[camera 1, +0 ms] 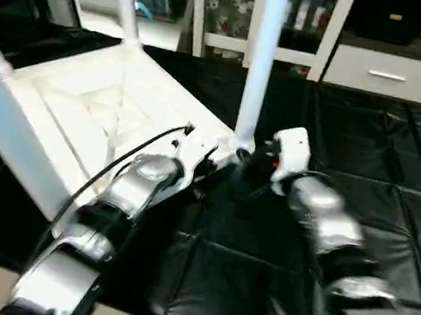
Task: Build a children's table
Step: Rotate leg to tighten
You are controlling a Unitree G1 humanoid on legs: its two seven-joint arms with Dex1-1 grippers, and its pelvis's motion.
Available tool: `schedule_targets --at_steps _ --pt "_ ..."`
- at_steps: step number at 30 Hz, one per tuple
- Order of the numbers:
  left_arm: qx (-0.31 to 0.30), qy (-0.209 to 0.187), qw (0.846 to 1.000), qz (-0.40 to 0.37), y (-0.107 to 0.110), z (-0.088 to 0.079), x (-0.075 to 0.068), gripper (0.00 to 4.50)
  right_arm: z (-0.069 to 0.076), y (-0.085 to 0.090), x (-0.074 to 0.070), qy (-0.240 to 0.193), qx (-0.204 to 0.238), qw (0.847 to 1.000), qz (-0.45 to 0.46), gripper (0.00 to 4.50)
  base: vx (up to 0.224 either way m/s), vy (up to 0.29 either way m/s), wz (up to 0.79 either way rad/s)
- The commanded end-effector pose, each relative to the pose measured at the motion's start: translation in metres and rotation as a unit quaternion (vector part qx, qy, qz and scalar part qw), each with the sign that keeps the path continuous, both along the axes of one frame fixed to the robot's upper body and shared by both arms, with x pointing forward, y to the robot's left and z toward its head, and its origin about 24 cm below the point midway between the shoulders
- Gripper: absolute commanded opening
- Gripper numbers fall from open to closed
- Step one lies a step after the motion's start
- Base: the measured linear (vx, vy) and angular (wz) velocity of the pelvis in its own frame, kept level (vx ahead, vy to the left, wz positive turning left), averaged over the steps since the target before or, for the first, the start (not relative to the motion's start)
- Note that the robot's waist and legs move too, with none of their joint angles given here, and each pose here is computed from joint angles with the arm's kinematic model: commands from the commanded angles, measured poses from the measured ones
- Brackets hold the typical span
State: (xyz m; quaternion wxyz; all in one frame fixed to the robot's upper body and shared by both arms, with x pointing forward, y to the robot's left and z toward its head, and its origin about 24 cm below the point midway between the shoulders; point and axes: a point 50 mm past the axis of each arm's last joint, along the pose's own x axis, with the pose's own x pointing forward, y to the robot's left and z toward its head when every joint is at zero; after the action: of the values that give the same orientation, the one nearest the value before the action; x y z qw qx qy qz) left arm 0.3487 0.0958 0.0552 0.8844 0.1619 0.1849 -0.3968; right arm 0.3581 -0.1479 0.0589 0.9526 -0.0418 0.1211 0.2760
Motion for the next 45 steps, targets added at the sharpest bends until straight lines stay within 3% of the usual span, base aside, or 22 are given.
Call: schedule_targets --at_steps 1,8,15,25,30,45 --pt "-0.002 0.016 0.997 -0.078 -0.005 0.002 -0.014 0.00 0.012 -0.010 -0.010 -0.003 0.007 0.995 0.102 4.44 0.000 0.000 0.00" --pt "0.005 0.044 0.967 -0.252 0.003 0.005 -0.051 0.00 0.014 -0.024 -0.032 0.026 -0.062 0.965 0.255 4.44 0.000 0.000 0.00" --pt "0.010 0.052 0.959 -0.278 0.001 0.012 -0.059 0.00 0.016 -0.018 -0.047 0.040 -0.100 0.930 0.352 4.44 0.000 0.000 0.00" --pt "0.005 0.050 0.957 -0.286 -0.003 0.016 -0.062 0.00 0.017 -0.021 -0.048 0.051 -0.127 0.913 0.384 4.44 0.000 0.000 0.00" --pt "0.007 0.049 0.958 -0.282 0.001 0.018 -0.062 0.00 0.020 -0.021 -0.047 0.048 -0.125 0.913 0.386 4.44 0.000 0.000 0.00" --pt "0.004 0.056 0.958 -0.281 0.001 0.014 -0.067 0.00 0.014 -0.019 -0.052 0.051 -0.100 0.915 0.387 3.10 0.000 0.000 0.00"
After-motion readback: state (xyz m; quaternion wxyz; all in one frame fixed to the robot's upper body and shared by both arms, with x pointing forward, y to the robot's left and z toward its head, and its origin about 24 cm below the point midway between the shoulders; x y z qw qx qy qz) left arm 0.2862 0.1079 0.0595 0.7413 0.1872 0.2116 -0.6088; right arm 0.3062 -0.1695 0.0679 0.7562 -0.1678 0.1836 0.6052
